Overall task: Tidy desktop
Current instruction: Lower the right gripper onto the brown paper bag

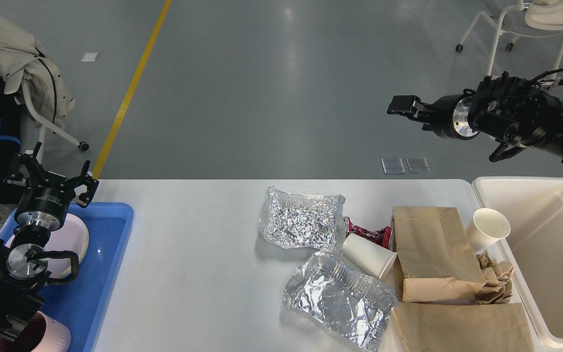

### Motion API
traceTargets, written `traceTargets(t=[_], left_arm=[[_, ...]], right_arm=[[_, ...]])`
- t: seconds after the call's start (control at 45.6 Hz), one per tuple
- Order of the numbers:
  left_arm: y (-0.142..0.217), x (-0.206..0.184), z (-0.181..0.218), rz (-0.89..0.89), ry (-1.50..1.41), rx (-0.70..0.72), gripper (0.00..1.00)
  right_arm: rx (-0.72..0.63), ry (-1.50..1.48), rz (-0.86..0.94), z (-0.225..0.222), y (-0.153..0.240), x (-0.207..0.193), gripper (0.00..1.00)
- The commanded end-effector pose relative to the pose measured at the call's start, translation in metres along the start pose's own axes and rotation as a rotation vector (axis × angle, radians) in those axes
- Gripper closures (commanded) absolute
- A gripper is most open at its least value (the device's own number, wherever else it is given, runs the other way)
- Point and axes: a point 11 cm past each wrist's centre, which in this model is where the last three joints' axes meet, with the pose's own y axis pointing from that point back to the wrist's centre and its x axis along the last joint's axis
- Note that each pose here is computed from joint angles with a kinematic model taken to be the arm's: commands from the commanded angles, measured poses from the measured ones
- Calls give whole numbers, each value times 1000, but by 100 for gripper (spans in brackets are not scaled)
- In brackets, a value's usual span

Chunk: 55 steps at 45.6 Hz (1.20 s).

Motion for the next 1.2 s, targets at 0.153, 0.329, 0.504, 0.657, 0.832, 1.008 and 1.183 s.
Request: traceTargets(t=[0.153, 0.329, 0.504, 0.657, 0.832, 1.008, 1.183], left_arm=[[0, 1, 0, 1, 2, -3, 2], [0, 1, 0, 1, 2, -3, 2], [0, 1, 0, 1, 2, -3, 2], [0, 1, 1, 3, 2, -4, 2], [0, 1, 1, 2, 4, -5, 2], [0, 1, 1, 2, 4, -5, 2], [0, 1, 1, 2, 4, -5, 2]], right_arm=[[-147, 134, -319, -28, 46, -19, 0], [-135, 176, -449, -74, 75, -29, 0], [-171, 240, -584, -106, 119, -70, 0], [-222, 259, -640, -111, 145, -86, 0], [-224, 212, -648, -106, 150, -95, 0], [-215, 30, -660, -93, 141, -115, 0], [-282, -206, -612, -54, 124, -133, 0]])
